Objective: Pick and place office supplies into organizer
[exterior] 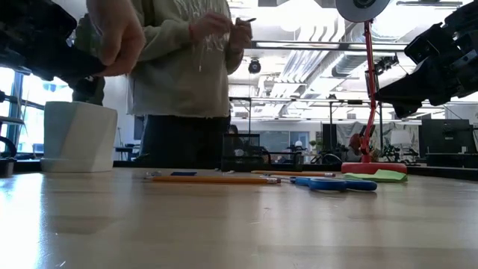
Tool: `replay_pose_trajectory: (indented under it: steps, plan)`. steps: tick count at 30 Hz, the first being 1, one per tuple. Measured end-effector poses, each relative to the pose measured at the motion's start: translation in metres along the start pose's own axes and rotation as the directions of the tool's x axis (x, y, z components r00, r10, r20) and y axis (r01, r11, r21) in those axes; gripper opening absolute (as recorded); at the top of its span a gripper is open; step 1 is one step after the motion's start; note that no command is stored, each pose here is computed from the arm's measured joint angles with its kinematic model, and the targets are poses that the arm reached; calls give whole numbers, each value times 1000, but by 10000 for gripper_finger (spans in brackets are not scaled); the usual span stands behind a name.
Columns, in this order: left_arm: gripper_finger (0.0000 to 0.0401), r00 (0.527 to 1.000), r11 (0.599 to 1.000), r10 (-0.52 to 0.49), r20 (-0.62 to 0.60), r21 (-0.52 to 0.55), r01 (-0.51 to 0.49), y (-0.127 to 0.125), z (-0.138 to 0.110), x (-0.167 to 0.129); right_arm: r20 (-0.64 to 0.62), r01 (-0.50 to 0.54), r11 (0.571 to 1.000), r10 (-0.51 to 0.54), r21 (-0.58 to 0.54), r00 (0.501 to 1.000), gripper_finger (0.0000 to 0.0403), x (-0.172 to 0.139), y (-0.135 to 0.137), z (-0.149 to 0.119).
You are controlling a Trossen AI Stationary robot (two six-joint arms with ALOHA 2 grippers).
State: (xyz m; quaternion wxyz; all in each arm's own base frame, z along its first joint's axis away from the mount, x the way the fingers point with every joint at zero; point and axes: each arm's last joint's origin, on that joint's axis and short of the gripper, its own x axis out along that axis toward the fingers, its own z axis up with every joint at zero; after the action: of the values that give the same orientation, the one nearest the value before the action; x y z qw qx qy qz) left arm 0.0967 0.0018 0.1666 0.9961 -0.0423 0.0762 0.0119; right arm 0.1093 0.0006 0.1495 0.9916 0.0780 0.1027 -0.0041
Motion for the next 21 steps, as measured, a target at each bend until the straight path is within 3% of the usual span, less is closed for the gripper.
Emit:
replay_pose_trajectory:
  steps: [21]
  plan:
    - [12,1000,1000,2,5,0,-1,0,0,0,0,0,1000,0,0,1000,53,0,0,0]
